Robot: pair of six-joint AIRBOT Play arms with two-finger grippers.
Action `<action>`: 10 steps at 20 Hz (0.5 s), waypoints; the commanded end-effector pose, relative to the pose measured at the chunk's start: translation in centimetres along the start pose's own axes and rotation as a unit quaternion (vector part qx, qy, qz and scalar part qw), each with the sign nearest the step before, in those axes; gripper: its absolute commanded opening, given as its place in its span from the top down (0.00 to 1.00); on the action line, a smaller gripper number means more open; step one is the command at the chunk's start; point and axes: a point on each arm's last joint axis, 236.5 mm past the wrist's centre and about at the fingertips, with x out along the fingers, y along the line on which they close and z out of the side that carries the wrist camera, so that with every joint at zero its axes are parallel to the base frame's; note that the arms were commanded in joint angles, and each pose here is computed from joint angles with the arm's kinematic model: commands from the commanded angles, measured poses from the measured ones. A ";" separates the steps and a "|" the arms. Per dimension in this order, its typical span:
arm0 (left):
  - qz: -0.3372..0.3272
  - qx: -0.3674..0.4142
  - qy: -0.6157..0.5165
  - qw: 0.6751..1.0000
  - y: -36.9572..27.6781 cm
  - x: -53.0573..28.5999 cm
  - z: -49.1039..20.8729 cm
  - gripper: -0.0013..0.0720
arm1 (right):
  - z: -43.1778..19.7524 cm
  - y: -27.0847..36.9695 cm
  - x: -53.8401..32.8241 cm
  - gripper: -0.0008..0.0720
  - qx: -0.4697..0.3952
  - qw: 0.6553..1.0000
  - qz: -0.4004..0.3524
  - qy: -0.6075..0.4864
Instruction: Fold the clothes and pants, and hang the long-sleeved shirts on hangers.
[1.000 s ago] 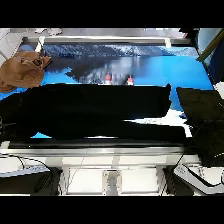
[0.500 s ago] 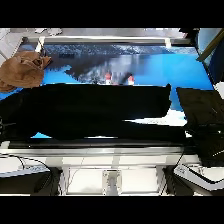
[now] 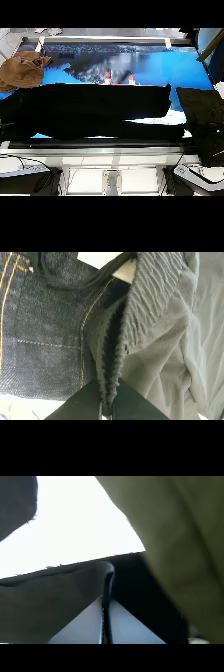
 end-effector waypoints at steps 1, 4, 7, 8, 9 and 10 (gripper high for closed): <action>0.004 0.029 -0.016 0.999 -1.3 -2.3 1.6 0.96 | 3.6 4.5 -4.0 0.98 -0.035 0.997 0.044 -0.050; 0.019 0.051 -0.055 0.997 -2.9 -5.1 4.2 0.96 | 8.5 7.5 -10.1 0.98 -0.068 0.988 0.023 -0.139; 0.024 0.071 -0.061 0.995 -4.1 -5.2 5.0 0.96 | 12.2 10.0 -12.8 0.98 -0.087 0.975 0.009 -0.202; 0.026 0.077 -0.058 0.995 -4.3 -4.7 5.0 0.96 | 13.0 10.7 -12.4 0.98 -0.088 0.973 0.008 -0.213; 0.032 0.086 -0.051 0.995 -4.6 -4.2 4.9 0.96 | 13.4 11.3 -11.3 0.98 -0.098 0.973 0.005 -0.209; 0.037 0.095 -0.042 0.994 -4.8 -3.6 4.8 0.96 | 13.5 11.6 -9.6 0.98 -0.100 0.976 0.002 -0.193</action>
